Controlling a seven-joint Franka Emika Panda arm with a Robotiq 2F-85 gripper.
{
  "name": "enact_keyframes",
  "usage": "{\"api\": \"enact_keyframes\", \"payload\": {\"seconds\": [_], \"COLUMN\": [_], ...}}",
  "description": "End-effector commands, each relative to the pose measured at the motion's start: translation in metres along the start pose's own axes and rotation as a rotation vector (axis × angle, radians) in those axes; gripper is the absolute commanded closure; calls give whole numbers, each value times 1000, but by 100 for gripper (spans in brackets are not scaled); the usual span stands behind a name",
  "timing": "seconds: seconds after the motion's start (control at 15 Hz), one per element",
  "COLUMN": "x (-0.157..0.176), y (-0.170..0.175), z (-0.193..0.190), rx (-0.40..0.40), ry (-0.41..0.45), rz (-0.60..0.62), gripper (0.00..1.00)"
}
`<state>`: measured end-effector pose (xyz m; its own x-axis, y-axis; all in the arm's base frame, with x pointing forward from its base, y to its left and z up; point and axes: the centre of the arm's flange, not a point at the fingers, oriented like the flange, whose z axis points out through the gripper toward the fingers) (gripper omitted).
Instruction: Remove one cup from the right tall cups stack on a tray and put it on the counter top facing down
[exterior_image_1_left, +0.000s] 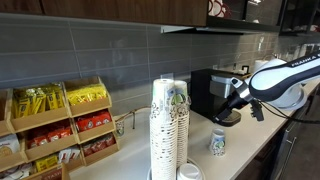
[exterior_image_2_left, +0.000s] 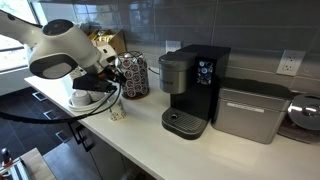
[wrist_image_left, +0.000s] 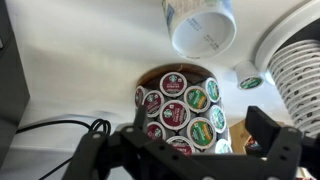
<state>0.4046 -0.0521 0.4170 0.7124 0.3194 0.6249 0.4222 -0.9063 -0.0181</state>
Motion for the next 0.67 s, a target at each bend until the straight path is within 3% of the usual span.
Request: {"api": "enact_keyframes", "payload": {"seconds": [0.0, 0.2, 0.47, 0.6], "x": [13, 26, 37, 40], "y": [-33, -52, -69, -74], "z": [-38, -56, -74, -84], "rx": [-41, -147, -181, -143], "ry": [-22, -69, -127, -148], "rz": [47, 40, 90, 102], "gripper": [0, 0, 0, 0]}}
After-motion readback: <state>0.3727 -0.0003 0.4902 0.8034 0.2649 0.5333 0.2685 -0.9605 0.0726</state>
